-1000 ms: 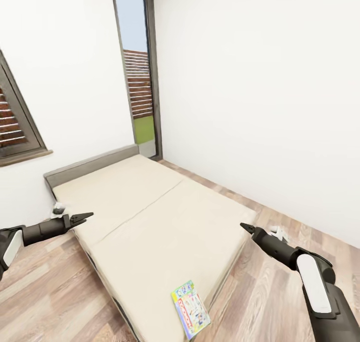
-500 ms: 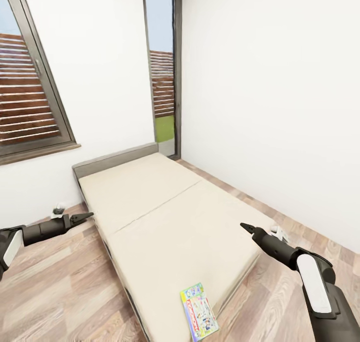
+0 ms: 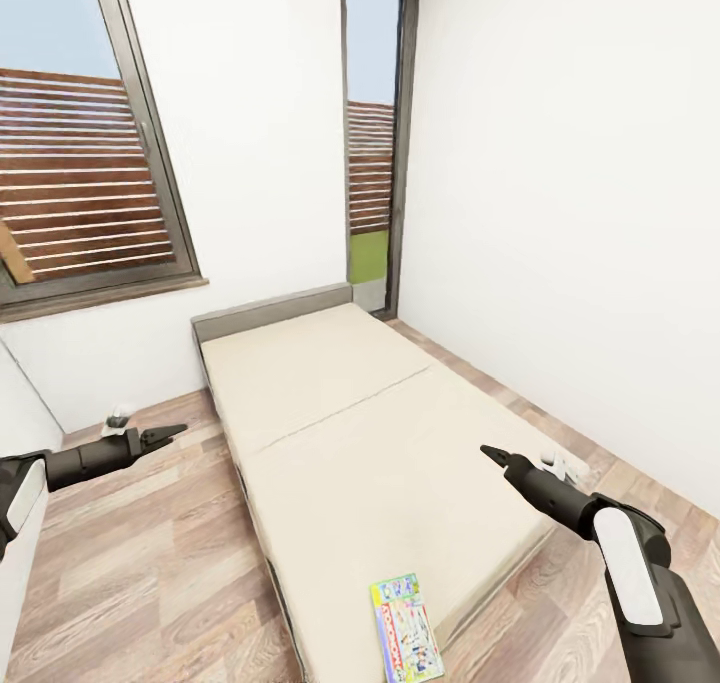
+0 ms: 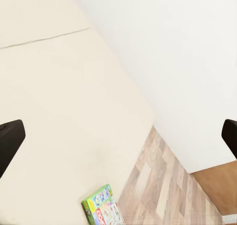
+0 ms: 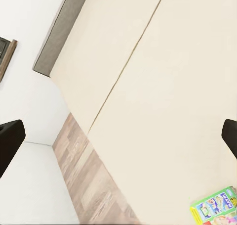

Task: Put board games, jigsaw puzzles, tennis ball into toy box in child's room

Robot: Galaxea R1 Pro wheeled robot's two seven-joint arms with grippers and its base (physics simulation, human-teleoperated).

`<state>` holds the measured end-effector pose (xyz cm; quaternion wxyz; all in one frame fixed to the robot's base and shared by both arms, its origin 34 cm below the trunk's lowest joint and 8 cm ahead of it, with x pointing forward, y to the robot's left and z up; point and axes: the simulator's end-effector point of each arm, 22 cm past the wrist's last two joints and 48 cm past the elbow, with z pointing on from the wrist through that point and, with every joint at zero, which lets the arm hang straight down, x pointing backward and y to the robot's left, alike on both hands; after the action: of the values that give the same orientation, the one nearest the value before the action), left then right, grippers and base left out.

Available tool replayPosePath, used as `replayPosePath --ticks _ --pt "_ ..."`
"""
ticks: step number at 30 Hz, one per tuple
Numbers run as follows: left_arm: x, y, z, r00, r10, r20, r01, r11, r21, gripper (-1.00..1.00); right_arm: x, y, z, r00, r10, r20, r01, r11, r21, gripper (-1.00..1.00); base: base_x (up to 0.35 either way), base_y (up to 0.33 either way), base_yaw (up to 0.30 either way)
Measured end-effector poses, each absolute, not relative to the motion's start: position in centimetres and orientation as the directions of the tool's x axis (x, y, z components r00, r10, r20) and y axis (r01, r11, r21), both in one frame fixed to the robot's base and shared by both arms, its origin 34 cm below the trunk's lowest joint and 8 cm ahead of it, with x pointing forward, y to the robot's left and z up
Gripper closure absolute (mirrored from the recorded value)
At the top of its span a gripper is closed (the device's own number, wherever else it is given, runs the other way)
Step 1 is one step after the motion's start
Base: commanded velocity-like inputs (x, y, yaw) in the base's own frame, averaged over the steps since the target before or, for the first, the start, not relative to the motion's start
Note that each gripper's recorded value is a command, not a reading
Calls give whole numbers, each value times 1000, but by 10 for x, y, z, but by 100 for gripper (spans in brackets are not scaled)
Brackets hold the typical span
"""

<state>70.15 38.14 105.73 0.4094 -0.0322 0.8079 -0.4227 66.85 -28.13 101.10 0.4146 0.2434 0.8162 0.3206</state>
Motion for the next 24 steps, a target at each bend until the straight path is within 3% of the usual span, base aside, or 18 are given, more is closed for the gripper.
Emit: replayPosePath --ticks 10,24 --pt "702 381 1057 -663 -398 -633 292 641 -709 -100 669 -282 1011 -537 664 -520 132 675 726 -100 0 -292 281" --pt "702 381 1057 -664 -399 -633 292 641 -710 -100 669 -282 1012 -536 666 -519 131 672 729 -100 0 -293 101"
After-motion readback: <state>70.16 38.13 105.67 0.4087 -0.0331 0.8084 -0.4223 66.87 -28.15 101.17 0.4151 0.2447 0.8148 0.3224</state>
